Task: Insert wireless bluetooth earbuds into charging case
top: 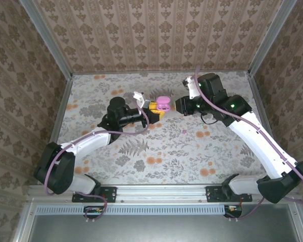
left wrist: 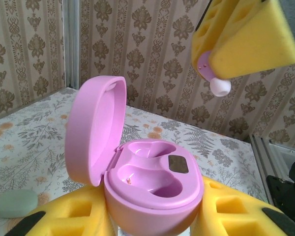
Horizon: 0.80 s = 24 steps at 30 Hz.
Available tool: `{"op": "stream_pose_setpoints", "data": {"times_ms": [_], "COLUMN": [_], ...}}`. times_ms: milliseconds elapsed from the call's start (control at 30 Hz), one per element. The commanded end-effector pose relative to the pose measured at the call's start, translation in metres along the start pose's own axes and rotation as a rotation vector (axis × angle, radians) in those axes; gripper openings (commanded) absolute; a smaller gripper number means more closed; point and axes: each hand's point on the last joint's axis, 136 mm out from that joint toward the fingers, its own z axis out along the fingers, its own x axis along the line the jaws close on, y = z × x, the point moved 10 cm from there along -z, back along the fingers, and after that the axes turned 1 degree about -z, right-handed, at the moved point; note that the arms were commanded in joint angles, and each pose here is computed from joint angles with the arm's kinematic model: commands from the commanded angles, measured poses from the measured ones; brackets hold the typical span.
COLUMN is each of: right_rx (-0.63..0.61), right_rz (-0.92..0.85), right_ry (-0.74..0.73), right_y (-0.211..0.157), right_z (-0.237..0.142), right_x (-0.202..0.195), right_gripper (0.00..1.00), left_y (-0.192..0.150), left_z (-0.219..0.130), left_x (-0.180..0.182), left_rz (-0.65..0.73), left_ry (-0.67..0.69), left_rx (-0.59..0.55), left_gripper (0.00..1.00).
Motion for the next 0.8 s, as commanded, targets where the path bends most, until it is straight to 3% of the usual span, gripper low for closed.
{"op": "stream_pose_setpoints", "data": {"times_ms": [0, 767], "right_rx": [-0.023, 0.035], "right_rz": [-0.065, -0.127], "right_ry": [0.010, -0.043], "right_y": [0.009, 0.012], "right_z": [0.003, 0.035], "right_x": [0.007, 0.012], "right_gripper": [0.22, 0.21], "left_y": [0.016, 0.025], "left_z": [0.001, -0.002], "left_x": [-0.006, -0.013], "left_rz": [0.064, 0.080], "left_ry": [-0.041, -0.054], "left_rx": [-0.032, -0.047], "left_gripper": [0.35, 0.35]}}
